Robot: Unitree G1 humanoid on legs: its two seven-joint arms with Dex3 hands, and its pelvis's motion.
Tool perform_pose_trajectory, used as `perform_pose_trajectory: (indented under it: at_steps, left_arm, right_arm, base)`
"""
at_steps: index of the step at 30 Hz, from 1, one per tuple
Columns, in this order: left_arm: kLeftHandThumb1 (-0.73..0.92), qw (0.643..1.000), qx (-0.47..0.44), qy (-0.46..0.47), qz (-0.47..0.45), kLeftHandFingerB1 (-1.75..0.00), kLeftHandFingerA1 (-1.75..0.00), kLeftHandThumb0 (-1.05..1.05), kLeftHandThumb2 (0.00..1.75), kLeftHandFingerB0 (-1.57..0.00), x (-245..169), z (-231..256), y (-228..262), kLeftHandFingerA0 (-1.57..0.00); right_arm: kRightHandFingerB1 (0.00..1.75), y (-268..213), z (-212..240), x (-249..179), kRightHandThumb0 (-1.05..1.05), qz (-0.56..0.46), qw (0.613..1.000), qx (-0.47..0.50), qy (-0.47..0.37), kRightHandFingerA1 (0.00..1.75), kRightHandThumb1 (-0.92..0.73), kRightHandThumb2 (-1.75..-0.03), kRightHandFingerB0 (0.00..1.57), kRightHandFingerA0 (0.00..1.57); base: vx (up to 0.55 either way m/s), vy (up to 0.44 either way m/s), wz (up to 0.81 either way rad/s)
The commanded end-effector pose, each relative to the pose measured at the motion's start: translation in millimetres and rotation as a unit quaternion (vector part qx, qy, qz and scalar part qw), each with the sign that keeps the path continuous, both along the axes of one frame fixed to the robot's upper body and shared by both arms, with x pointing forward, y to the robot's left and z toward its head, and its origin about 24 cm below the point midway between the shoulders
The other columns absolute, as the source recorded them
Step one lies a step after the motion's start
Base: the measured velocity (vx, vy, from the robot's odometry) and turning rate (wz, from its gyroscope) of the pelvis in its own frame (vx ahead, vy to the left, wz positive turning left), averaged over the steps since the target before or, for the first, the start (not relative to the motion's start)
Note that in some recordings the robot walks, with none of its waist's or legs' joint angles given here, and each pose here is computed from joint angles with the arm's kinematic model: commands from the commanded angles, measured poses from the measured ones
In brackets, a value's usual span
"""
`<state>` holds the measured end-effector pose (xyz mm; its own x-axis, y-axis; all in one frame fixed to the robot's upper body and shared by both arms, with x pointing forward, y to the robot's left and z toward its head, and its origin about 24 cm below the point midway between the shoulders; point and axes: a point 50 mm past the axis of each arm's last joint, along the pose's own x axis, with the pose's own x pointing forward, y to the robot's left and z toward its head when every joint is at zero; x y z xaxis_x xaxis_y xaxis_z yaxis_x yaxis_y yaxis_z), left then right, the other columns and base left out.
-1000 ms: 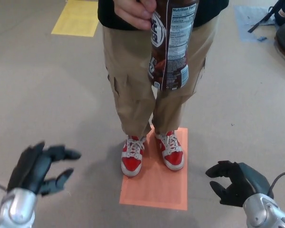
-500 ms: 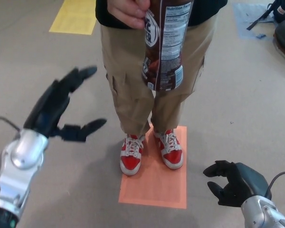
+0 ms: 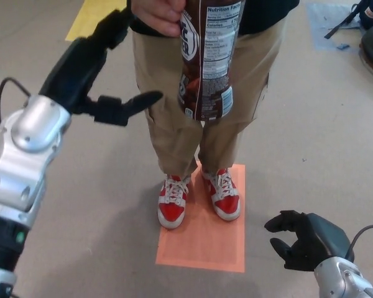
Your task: The robot recieved a bottle of protein shake from a person using its left hand and then shake the protein up and down 2 two times and hand it back to the person
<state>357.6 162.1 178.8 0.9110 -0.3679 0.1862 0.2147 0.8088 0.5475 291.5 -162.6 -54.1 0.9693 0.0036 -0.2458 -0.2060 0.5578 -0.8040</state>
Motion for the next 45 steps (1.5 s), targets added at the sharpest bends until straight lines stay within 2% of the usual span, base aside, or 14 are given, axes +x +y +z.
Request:
perform_pose_trajectory:
  at_steps: [1, 2, 10, 13, 14, 15, 19, 25, 32, 33, 34, 39, 45]
  left_arm:
    - [0.55, 0.939, -0.061, 0.29, -0.175, 0.0, 0.0, -0.84, 0.58, 0.0, -2.0, 67.2, -30.2, 0.0]
    - [0.45, 0.938, -0.057, 0.291, -0.178, 0.0, -0.01, -0.83, 0.82, 0.0, -1.4, 68.5, -33.8, 0.0]
    - [0.5, 0.931, -0.041, 0.304, -0.196, 0.0, -0.02, -0.86, 0.88, 0.0, -2.3, 72.9, -49.1, 0.0]
    - [0.5, 0.929, -0.04, 0.309, -0.199, 0.0, -0.02, -0.85, 0.88, 0.0, -3.7, 72.4, -52.1, 0.0]
    - [0.49, 0.927, -0.037, 0.311, -0.205, 0.0, -0.03, -0.85, 0.88, 0.0, -4.3, 70.7, -55.0, 0.0]
    - [0.58, 0.926, -0.035, 0.313, -0.207, 0.0, 0.0, -0.84, 0.58, 0.0, -5.0, 69.7, -56.6, 0.0]
    - [0.56, 0.919, -0.035, 0.331, -0.211, 0.0, 0.0, -0.85, 0.57, 0.0, -7.8, 66.0, -61.3, 0.0]
    - [0.59, 0.911, -0.022, 0.348, -0.219, 0.0, 0.0, -0.89, 0.59, 0.0, -12.2, 53.4, -65.1, 0.0]
    - [0.62, 0.899, -0.013, 0.377, -0.224, 0.0, 0.0, -0.88, 0.59, 0.0, -20.8, 31.9, -66.9, 0.0]
    - [0.63, 0.896, -0.002, 0.382, -0.225, 0.0, 0.0, -0.9, 0.62, 0.0, -21.6, 28.7, -66.7, 0.0]
    - [0.56, 0.888, 0.018, 0.393, -0.237, 0.0, -0.08, -0.92, 0.94, 0.0, -24.5, 19.7, -64.7, 0.0]
    - [0.63, 0.877, 0.047, 0.413, -0.244, 0.0, -0.08, -1.01, 0.98, -0.03, -27.9, 10.3, -63.0, -0.01]
    - [0.6, 0.872, 0.055, 0.417, -0.25, 0.0, -0.09, -0.96, 0.97, 0.0, -29.6, 13.1, -65.6, 0.0]
  right_arm:
    - [0.46, -3.0, 2.7, -2.8, -0.45, 0.0, 0.999, -0.005, -0.049, 0.65, -0.73, -0.71, 0.76, 0.91]
    - [0.47, -3.4, 2.6, -3.0, -0.47, 0.004, 0.999, -0.012, -0.05, 0.65, -0.75, -0.73, 0.75, 0.89]
    - [0.47, -2.7, 4.3, -0.6, -0.44, 0.006, 0.999, -0.012, -0.049, 0.64, -0.71, -0.77, 0.76, 0.91]
    - [0.47, -2.5, 4.5, -0.5, -0.43, 0.01, 0.999, -0.017, -0.05, 0.66, -0.71, -0.76, 0.75, 0.91]
    - [0.46, -2.9, 4.5, -0.4, -0.44, 0.013, 0.998, -0.023, -0.05, 0.62, -0.71, -0.77, 0.74, 0.87]
    - [0.46, -3.0, 4.5, -0.3, -0.44, 0.014, 0.998, -0.025, -0.049, 0.62, -0.71, -0.77, 0.73, 0.88]
    - [0.47, -1.8, 4.4, -1.0, -0.45, 0.016, 0.998, -0.024, -0.053, 0.66, -0.72, -0.74, 0.75, 0.89]
    - [0.46, -2.3, 3.1, -2.7, -0.46, 0.018, 0.998, -0.023, -0.052, 0.62, -0.73, -0.72, 0.74, 0.88]
    - [0.46, -3.1, -1.2, -8.7, -0.48, 0.02, 0.998, -0.027, -0.053, 0.65, -0.74, -0.71, 0.76, 0.91]
    - [0.46, -3.0, -1.4, -8.3, -0.48, 0.02, 0.998, -0.03, -0.051, 0.64, -0.75, -0.71, 0.74, 0.88]
    - [0.47, -2.1, -4.1, -11.4, -0.47, 0.02, 0.998, -0.026, -0.047, 0.7, -0.74, -0.73, 0.75, 0.88]
    - [0.48, -1.7, -6.4, -14.4, -0.47, 0.016, 0.999, -0.018, -0.044, 0.68, -0.74, -0.74, 0.75, 0.88]
    - [0.48, -0.8, -6.3, -13.9, -0.47, 0.016, 0.999, -0.017, -0.043, 0.67, -0.73, -0.74, 0.75, 0.88]
  base:
    - [0.0, 0.0, 0.0]
    - [0.0, 0.0, 0.0]
    - [0.0, 0.0, 0.0]
    - [0.0, 0.0, 0.0]
    - [0.0, 0.0, 0.0]
    - [0.0, 0.0, 0.0]
    - [0.0, 0.0, 0.0]
    - [0.0, 0.0, 0.0]
    - [0.0, 0.0, 0.0]
    - [0.0, 0.0, 0.0]
    - [0.0, 0.0, 0.0]
    - [0.0, 0.0, 0.0]
    - [0.0, 0.0, 0.0]
